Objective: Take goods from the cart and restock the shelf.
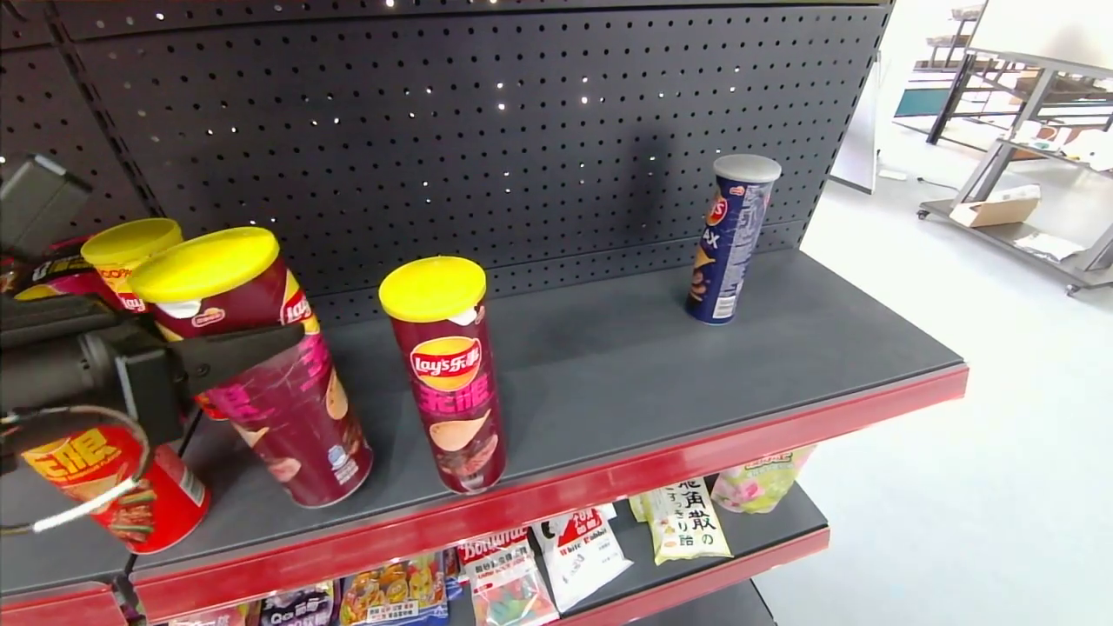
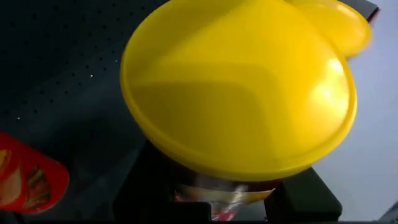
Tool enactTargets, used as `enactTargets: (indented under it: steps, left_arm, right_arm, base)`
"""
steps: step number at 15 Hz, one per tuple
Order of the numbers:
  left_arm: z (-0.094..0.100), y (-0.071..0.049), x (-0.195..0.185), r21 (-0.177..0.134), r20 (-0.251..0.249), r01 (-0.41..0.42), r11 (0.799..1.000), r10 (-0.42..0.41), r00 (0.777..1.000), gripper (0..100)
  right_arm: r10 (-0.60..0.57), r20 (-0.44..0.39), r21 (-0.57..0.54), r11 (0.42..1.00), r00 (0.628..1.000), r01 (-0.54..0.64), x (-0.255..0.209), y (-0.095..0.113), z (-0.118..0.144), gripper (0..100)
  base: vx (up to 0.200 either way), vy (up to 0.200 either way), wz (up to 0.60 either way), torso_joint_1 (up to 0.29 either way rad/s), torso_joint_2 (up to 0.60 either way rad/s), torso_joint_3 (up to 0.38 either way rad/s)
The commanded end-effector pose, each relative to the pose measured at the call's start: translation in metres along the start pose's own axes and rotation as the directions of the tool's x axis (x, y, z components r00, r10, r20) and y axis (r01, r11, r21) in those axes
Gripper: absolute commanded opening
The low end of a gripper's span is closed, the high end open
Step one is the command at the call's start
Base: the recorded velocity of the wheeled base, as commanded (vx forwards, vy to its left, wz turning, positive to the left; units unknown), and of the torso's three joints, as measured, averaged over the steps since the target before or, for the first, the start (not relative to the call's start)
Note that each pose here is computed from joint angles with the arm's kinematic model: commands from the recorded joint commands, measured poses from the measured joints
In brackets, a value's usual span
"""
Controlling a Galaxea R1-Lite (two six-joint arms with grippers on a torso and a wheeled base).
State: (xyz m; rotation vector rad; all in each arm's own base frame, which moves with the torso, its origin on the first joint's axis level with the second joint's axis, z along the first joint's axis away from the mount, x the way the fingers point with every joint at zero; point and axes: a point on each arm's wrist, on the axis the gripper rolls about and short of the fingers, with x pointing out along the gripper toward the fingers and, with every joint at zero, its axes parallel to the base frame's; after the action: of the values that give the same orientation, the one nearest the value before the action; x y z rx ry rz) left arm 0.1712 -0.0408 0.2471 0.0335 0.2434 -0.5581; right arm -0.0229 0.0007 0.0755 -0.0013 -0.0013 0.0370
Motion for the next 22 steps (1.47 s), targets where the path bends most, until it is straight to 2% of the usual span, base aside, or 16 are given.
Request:
enactTargets:
  steps: [1, 4, 6, 8, 11, 17, 22]
  left_arm:
    - [0.002, 0.014, 0.037, -0.013, -0.037, -0.004, 1.000, 0.004, 0.999, 0]
    - [0.010, 0.023, 0.074, 0.005, -0.019, 0.011, 1.000, -0.011, 1.000, 0]
    - [0.013, 0.030, 0.107, 0.039, 0.012, 0.025, 0.999, -0.026, 1.000, 0]
    - [0.015, 0.035, 0.128, 0.054, 0.044, 0.022, 0.998, -0.024, 0.999, 0]
    - [0.021, 0.030, 0.152, 0.068, 0.056, 0.056, 0.996, -0.060, 0.997, 0]
    - [0.018, 0.037, 0.180, 0.068, 0.046, 0.048, 0.997, -0.051, 0.998, 0]
    - [0.015, 0.038, 0.187, 0.070, 0.046, 0.049, 0.996, -0.053, 0.998, 0]
  right_arm:
    - [0.001, -0.001, 0.000, 1.000, 1.000, -0.001, 0.000, 0.000, 0.000, 100]
    - [0.001, -0.001, 0.000, 1.000, 1.000, -0.001, 0.000, 0.000, 0.000, 100]
    - [0.000, 0.000, 0.000, 1.000, 1.000, 0.000, 0.000, 0.000, 0.000, 100]
    - [0.001, -0.001, 0.000, 1.000, 1.000, -0.001, 0.000, 0.000, 0.000, 100]
    - [0.000, -0.003, 0.000, 1.000, 1.000, 0.000, 0.000, 0.000, 0.000, 100]
    - [0.001, -0.003, 0.000, 1.000, 1.000, -0.001, 0.000, 0.000, 0.000, 100]
    - [0.001, -0.001, 0.000, 1.000, 1.000, -0.001, 0.000, 0.000, 0.000, 100]
  base:
    - [0.000, 0.000, 0.00, 0.000, 0.00, 0.000]
    - [0.000, 0.000, 0.00, 0.000, 0.00, 0.000]
    - [0.000, 0.000, 0.00, 0.000, 0.00, 0.000]
    - [0.000, 0.000, 0.00, 0.000, 0.00, 0.000]
    - [0.000, 0.000, 0.00, 0.000, 0.00, 0.000]
    - [0.000, 0.000, 0.00, 0.000, 0.00, 0.000]
    - [0.000, 0.000, 0.00, 0.000, 0.00, 0.000]
